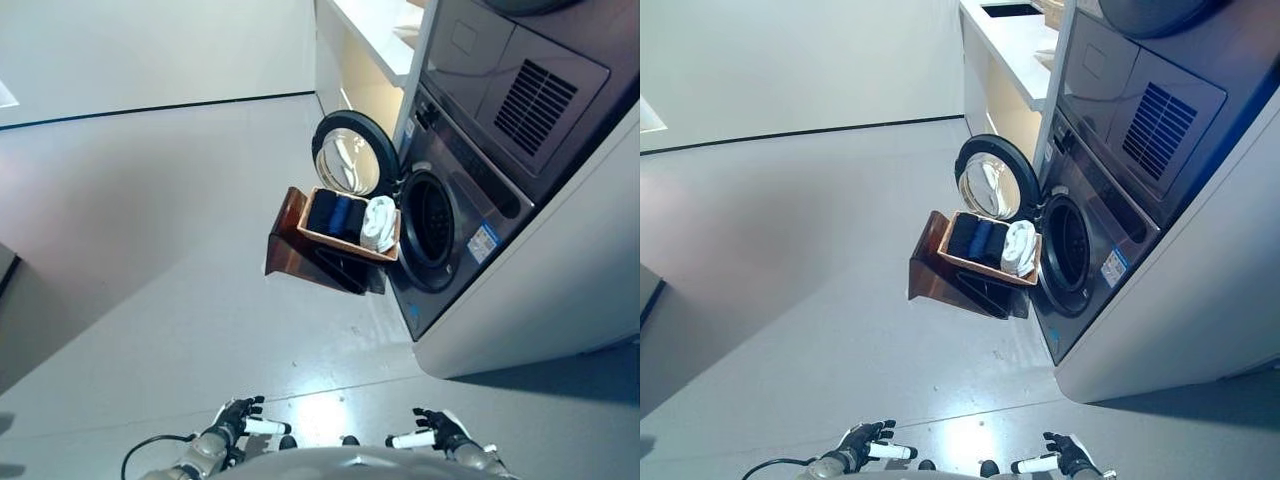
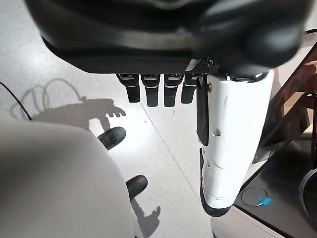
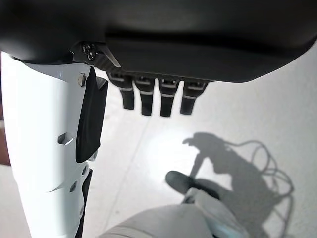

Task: Pick up the clothes and place them into the washing machine

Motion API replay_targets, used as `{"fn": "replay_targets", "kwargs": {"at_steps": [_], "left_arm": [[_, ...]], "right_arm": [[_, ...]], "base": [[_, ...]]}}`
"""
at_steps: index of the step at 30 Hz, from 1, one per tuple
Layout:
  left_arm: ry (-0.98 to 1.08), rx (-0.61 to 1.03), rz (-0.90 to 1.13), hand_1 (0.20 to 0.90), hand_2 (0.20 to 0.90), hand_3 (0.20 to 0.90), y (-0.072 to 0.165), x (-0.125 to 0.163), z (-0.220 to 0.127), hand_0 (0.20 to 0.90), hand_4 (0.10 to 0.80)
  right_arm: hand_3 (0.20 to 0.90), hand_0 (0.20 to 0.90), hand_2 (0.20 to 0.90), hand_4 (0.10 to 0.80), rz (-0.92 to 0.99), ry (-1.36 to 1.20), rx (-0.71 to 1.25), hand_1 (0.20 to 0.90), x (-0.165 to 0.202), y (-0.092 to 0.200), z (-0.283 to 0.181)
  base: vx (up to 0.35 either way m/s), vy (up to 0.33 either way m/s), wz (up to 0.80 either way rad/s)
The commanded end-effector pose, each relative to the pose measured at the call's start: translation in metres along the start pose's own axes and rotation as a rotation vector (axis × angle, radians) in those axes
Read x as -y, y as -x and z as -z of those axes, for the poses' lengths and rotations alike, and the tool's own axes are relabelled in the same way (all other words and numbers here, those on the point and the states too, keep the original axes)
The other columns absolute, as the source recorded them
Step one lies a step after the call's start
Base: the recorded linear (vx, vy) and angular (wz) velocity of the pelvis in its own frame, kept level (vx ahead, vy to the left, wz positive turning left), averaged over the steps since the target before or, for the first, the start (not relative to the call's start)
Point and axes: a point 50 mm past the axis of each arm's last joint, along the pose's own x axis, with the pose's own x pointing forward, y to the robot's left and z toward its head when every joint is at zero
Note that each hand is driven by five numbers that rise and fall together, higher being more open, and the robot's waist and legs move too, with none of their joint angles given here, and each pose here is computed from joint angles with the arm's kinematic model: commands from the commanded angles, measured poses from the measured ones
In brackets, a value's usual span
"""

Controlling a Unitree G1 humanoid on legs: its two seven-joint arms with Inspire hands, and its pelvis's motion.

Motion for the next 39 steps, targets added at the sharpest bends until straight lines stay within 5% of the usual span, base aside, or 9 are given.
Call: {"fn": "replay_targets", "kwargs": {"at_steps": [1,16,25,39], "left_arm": [[0.009,0.053,-0.039,0.900,0.900,0.900,-0.001,-0.016,-0.014,0.900,0.800],[-0.031,0.028,-0.078,0.900,0.900,0.900,0.001,-0.035,-0.011,0.900,0.800],[-0.008,0.042,-0.043,0.900,0.900,0.900,-0.001,-0.018,-0.011,0.900,0.800],[0.058,0.103,-0.089,0.900,0.900,0.900,-0.002,-0.024,-0.023,0.900,0.800]], "right_arm": [[0.900,0.900,0.900,0.800,0.027,-0.023,0.037,0.900,0.011,-0.003,-0.013],[0.900,0.900,0.900,0.800,0.055,-0.125,-0.005,0.900,0.014,0.000,0.000],[0.900,0.900,0.900,0.800,0.065,-0.133,-0.013,0.900,0.014,0.001,0.005],[0.900,0.900,0.900,0.800,0.123,-0.159,0.145,0.900,0.034,-0.005,-0.041]], "base": [[0.095,0.079,-0.10],[0.247,0.031,0.02],[0.345,-0.164,0.45],[0.216,-0.166,-0.23]]}}
